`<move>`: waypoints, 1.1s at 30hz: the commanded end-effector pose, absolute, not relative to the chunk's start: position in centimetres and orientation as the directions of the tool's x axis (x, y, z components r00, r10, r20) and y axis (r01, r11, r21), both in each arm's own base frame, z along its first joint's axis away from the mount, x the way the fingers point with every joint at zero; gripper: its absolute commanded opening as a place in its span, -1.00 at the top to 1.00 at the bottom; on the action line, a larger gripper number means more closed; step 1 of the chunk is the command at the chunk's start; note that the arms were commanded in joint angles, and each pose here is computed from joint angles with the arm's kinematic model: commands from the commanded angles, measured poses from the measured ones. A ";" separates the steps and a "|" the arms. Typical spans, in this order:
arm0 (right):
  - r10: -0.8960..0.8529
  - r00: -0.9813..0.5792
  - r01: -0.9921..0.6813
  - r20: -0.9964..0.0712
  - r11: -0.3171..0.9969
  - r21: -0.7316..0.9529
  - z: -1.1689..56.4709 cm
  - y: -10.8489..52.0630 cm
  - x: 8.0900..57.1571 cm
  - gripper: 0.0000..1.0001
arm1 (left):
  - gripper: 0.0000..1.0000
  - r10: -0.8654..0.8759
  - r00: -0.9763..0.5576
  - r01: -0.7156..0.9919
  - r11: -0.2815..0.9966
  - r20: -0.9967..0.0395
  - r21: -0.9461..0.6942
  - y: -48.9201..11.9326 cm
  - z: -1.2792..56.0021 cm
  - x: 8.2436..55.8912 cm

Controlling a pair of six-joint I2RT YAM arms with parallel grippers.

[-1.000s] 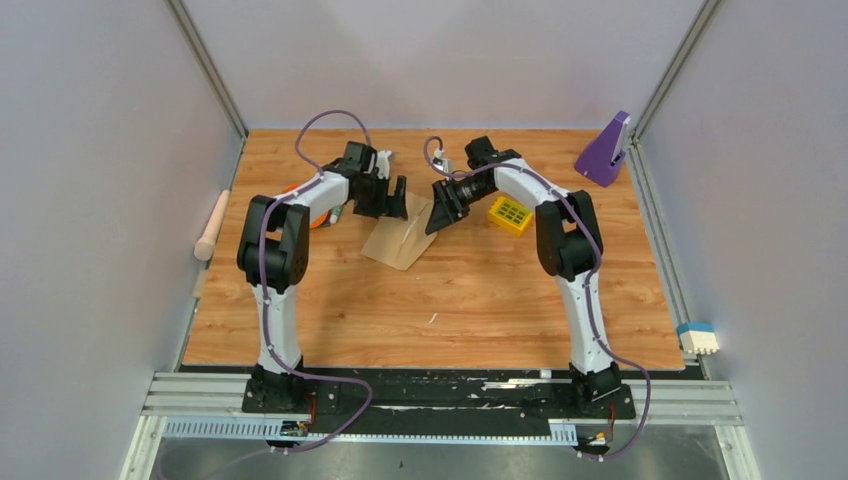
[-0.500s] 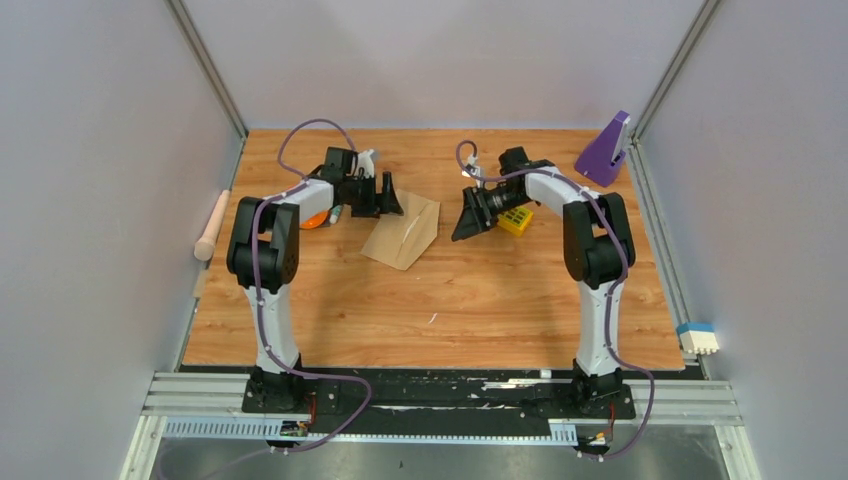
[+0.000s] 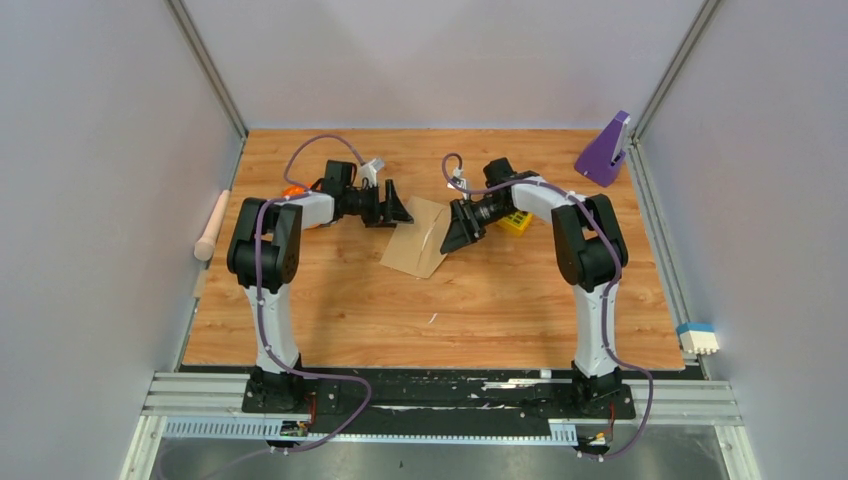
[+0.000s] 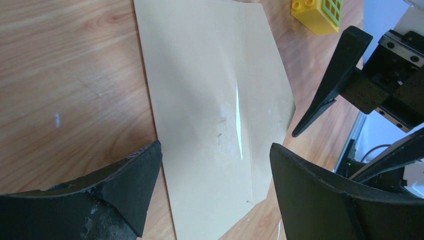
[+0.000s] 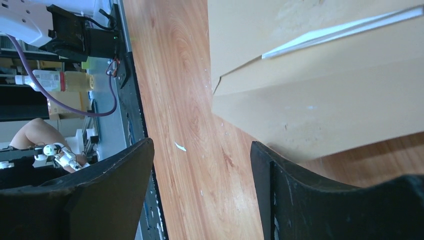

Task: Place the letter into the envelope and seal it
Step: Seal the envelope flap on the envelope.

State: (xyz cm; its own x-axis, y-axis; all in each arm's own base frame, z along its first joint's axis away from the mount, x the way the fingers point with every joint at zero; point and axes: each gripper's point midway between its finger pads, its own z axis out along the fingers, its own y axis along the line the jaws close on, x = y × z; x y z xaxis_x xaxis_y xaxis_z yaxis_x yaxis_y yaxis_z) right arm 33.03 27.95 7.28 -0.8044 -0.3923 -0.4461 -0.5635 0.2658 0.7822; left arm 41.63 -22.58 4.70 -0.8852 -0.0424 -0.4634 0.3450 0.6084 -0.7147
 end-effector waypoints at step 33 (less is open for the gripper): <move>-0.295 -0.847 -0.530 -0.442 0.408 0.743 6.4 24.0 36.7 -0.41 | -0.73 -0.088 -0.956 0.185 0.556 -0.279 -0.810 -23.0 0.1 37.3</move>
State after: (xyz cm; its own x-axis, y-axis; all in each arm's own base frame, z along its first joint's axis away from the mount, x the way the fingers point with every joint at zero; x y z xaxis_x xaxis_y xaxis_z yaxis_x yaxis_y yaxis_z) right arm 35.54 22.69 6.45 -0.8574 -0.2940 -0.4224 -0.5137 0.4415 0.7356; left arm 39.57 -23.82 4.80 -0.9051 -0.0854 -0.4164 0.3266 0.4872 -0.8099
